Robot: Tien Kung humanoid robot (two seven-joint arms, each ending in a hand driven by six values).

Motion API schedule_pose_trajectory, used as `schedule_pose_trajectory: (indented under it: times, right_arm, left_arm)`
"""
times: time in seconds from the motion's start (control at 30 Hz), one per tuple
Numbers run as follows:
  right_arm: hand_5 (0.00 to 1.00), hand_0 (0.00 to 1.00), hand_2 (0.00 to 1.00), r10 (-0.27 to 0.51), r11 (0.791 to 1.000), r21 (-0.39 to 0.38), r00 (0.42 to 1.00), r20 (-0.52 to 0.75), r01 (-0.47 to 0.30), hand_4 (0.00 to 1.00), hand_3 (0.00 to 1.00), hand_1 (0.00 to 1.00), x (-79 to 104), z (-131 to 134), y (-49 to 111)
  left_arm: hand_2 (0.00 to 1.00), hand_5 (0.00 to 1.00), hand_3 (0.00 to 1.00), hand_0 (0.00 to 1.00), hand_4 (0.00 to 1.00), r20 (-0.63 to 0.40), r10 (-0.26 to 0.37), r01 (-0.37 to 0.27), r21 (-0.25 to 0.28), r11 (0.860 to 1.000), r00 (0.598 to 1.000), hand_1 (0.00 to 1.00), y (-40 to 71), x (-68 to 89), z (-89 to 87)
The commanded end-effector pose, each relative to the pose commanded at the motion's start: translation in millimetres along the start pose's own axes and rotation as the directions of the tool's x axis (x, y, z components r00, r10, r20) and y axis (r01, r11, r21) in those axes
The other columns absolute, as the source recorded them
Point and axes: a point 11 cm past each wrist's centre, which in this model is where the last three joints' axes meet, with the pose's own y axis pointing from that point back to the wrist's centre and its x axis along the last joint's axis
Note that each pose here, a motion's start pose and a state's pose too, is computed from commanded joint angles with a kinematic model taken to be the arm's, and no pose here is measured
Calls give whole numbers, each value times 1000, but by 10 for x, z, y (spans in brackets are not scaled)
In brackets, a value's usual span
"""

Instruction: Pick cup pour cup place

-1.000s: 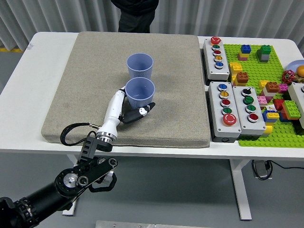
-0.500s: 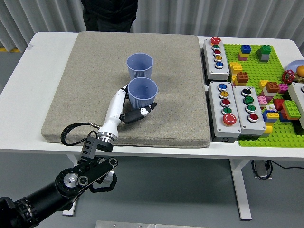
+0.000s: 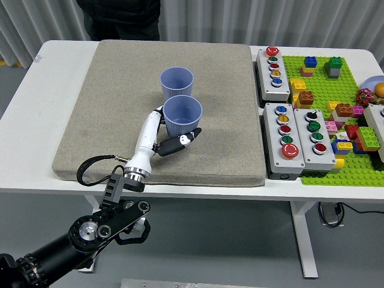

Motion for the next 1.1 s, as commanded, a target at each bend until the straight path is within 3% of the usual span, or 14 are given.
schedule_pose_trajectory:
  times: [0.27,0.7,0.87,1.03,1.1]
  right_arm:
    - [172,677,564,9,1000,-5,1000,-3,-9,2,579,615,38,31,-14]
    - [169,676,565,10,1000,2,1000,7,-10,2,579,615,46,6,-12]
    - [169,676,564,9,1000,7,1000,12,-10,2,579,615,40,-17,-6]
    - [169,677,564,7,1000,11,1000,18,-7,2,579,615,22,-43,4]
    - [169,677,564,7,1000,13,1000,18,-7,2,579,615,16,-52,7]
  left_arm:
    - [478,247,544,392,795,4,21,-21,-43,999,1000,406,-23,67,160]
    - [483,225,545,423,781,210,164,-141,-123,982,964,413,-392,1058,281]
    - [486,233,547,433,781,396,204,-158,-147,976,895,416,-535,1372,335]
    - [487,235,546,436,780,580,196,-90,-207,974,791,418,-576,1399,390]
    - [487,235,546,436,780,610,193,-65,-227,972,769,418,-588,1369,417]
